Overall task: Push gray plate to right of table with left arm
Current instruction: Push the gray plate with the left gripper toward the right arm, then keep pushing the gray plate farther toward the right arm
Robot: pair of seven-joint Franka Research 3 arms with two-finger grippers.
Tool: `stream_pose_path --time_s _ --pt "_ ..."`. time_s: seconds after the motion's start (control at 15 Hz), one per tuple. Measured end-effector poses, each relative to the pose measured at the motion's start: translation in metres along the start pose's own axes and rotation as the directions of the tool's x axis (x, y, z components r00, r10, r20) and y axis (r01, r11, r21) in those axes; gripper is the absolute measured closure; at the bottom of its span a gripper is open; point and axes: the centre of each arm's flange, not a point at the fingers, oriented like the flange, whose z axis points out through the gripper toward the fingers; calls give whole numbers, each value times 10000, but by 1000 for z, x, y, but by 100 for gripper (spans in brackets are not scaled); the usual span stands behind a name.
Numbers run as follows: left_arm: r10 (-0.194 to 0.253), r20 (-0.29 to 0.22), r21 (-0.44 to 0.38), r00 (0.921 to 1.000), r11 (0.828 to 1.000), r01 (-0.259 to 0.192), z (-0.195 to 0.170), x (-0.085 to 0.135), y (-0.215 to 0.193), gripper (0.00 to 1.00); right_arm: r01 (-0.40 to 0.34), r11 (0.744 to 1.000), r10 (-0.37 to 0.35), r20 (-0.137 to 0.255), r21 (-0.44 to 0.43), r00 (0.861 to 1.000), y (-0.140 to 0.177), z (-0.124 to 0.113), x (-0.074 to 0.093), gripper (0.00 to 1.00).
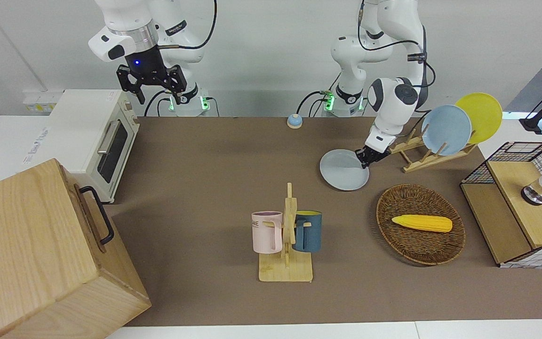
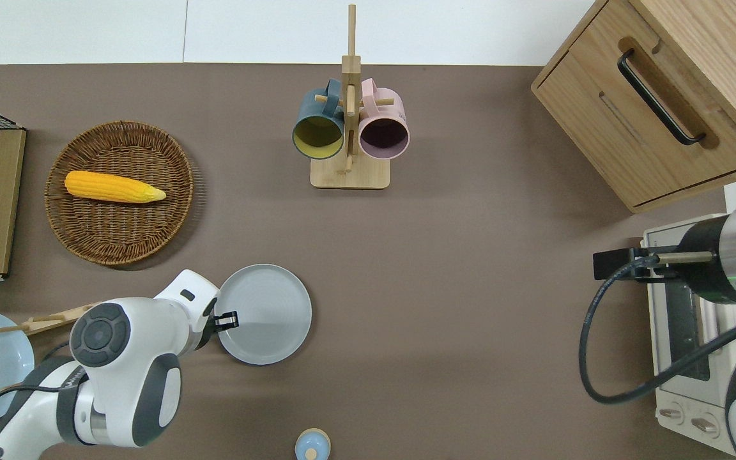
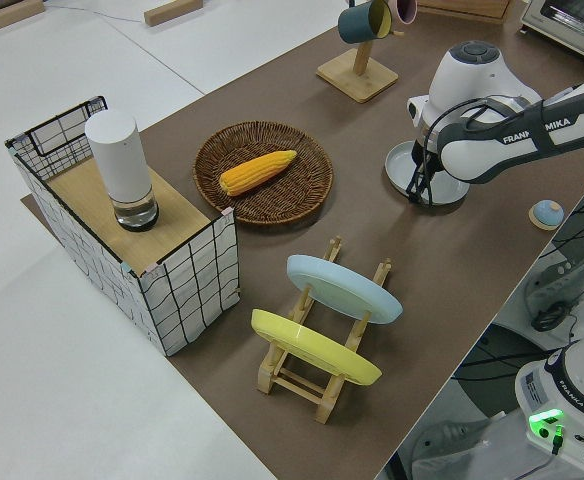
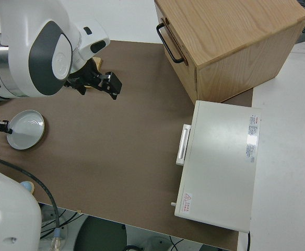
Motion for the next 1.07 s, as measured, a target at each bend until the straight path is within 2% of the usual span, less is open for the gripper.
stream_pose_path --time_s 0.47,0.73,1.07 --pt "-770 70 122 9970 9970 769 6 -39 67 96 0 10000 0 0 0 10000 0 0 0 0" --pt "-1306 261 -79 9911 9914 1308 8 -52 85 96 0 10000 0 0 0 10000 0 0 0 0" --pt "-1486 424 -197 9880 9886 1496 12 -84 124 96 0 10000 0 0 0 10000 0 0 0 0"
